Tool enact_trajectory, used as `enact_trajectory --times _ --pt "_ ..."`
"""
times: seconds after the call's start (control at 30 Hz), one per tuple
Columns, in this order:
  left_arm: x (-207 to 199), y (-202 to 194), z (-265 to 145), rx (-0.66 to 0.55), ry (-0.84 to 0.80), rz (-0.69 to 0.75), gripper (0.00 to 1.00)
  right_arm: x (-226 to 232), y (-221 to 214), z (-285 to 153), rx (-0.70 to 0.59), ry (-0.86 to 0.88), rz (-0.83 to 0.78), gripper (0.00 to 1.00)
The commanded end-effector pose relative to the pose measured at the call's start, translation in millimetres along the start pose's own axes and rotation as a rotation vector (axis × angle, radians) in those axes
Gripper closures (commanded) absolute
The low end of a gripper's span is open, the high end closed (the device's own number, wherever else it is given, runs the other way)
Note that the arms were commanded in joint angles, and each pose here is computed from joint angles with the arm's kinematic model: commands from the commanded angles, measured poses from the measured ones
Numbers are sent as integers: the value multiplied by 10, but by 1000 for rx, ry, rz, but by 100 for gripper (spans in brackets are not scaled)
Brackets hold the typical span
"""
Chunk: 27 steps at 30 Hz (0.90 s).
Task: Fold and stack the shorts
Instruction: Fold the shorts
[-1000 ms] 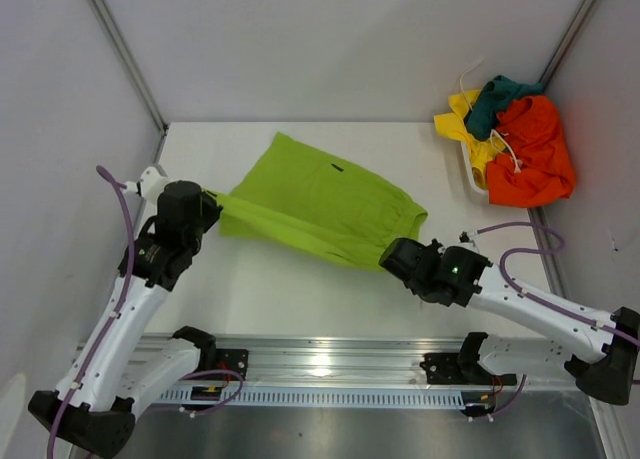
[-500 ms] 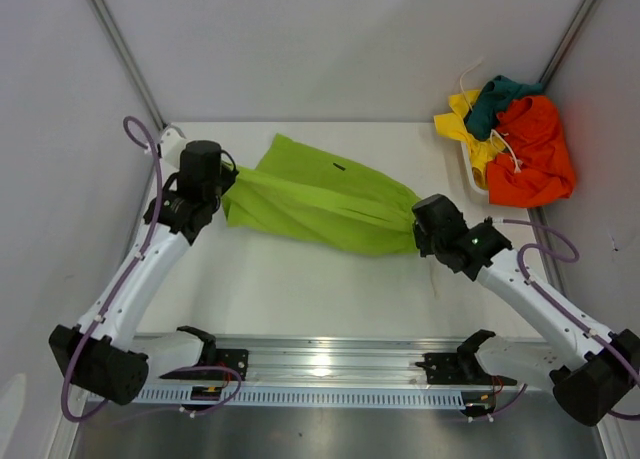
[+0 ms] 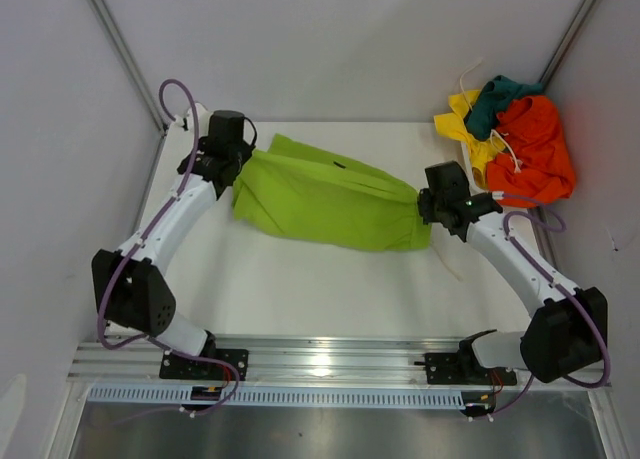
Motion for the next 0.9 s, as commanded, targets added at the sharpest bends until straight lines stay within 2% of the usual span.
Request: enact_trajectory --times 0.0,0.37,0.57,0.63,0.7,0.87 --pt "-157 407 142 -102 -19 -56 100 240 61 111 -23 44 15 100" --pt "-683 448 988 -142 -103 -48 100 398 90 713 -40 45 65 100" --pt "-854 336 1466 -136 -122 -58 100 547 114 1150 -61 49 80 100" --pt "-872 173 1666 -106 -128 -42 100 555 112 1303 -80 47 68 100" --pt "-1015 201 1733 -111 -186 -32 100 592 111 1372 -97 51 78 100" --pt "-1029 -65 1998 -85 -212 -19 100 604 197 1596 -170 90 97 100"
Point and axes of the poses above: each gripper's point midway between its finger pads, its own z axis out along the fingers, its own x axis along the line the jaws close on, y = z × x, the point moved 2 cm from there along -z, back along the fingers, and after that the axes turned 12 degrees about z, right-handed, at the moved point
